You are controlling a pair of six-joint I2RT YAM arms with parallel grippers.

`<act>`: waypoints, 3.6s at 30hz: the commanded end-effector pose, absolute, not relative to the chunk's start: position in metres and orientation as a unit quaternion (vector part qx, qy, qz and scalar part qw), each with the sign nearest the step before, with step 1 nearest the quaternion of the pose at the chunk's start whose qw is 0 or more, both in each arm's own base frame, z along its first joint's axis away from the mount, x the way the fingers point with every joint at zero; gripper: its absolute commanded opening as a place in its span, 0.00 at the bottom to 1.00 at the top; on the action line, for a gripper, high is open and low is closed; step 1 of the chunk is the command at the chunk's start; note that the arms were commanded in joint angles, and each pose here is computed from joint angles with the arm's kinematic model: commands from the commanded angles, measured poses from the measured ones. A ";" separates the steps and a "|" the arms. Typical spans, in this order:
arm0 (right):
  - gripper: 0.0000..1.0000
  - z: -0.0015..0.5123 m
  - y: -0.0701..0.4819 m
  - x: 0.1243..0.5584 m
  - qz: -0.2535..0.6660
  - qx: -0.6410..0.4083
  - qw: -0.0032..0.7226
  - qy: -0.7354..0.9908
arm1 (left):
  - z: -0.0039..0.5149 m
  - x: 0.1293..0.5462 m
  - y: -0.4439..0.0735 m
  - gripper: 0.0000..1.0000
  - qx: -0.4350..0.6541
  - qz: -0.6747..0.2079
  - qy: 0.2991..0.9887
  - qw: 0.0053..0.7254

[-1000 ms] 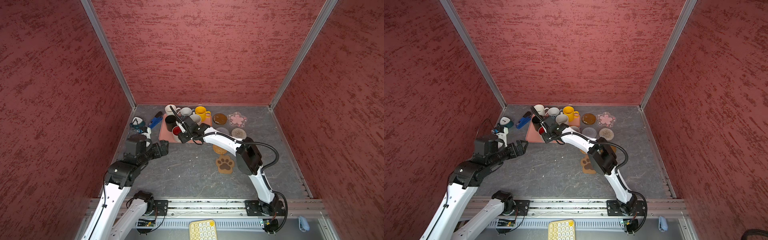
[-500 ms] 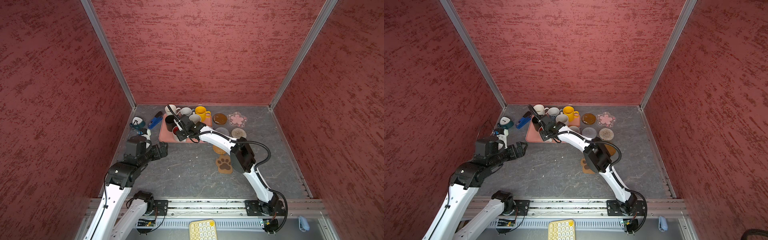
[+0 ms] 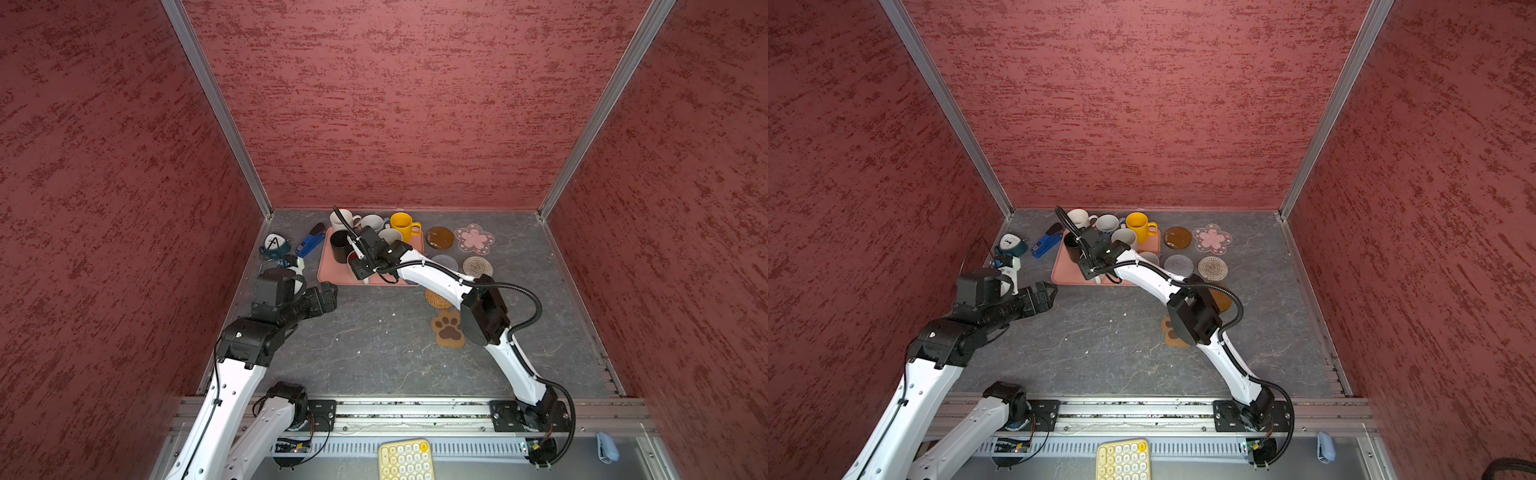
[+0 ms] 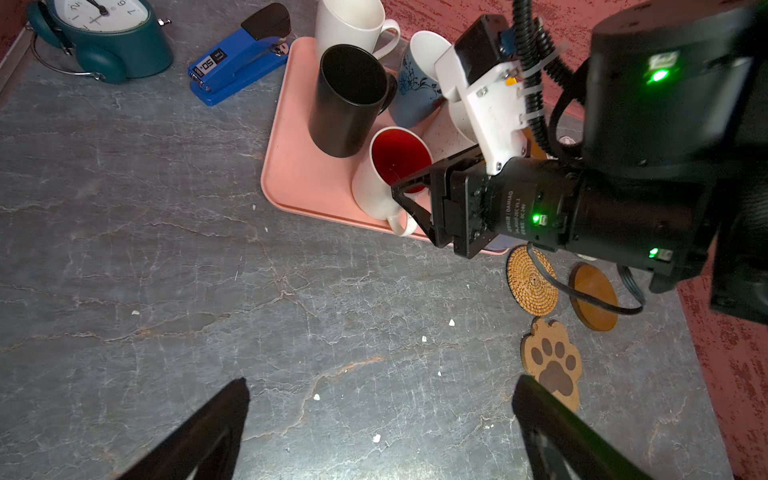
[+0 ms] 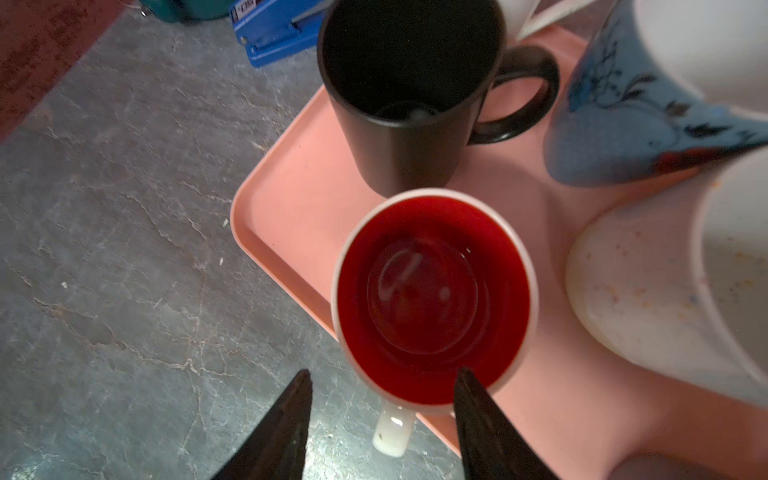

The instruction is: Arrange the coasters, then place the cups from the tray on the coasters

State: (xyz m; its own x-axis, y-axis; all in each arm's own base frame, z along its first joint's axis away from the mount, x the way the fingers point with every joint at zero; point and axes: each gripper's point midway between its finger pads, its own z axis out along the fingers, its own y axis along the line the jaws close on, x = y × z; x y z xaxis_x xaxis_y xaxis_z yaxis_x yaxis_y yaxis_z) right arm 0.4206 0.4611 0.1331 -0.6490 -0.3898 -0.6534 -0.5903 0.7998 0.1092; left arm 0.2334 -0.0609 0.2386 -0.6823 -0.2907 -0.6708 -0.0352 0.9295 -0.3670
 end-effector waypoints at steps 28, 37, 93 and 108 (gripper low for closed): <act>0.60 0.093 0.449 0.428 0.143 -0.169 0.292 0.930 | 0.237 0.233 -0.061 1.00 -0.095 -0.182 0.896 0.395; 0.46 0.076 0.449 0.437 0.142 -0.163 0.283 0.934 | 0.233 0.236 -0.061 1.00 -0.096 -0.184 0.898 0.389; 0.00 0.225 0.413 0.402 0.187 -0.212 0.388 0.877 | 0.283 0.225 -0.057 1.00 -0.098 -0.188 0.884 0.416; 0.00 0.248 0.312 0.371 0.178 -0.172 0.411 0.877 | 0.291 0.286 -0.118 1.00 -0.045 -0.202 0.881 0.426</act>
State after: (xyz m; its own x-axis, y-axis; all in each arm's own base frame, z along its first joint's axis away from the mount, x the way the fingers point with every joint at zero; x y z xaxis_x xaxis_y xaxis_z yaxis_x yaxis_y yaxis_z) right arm 0.3595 0.3238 0.2008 -0.6912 -0.2462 -0.6794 -0.4542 0.8792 0.1435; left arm 0.2668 -0.1082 0.2733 -0.6897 -0.2340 -0.6852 0.0729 0.9191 -0.3872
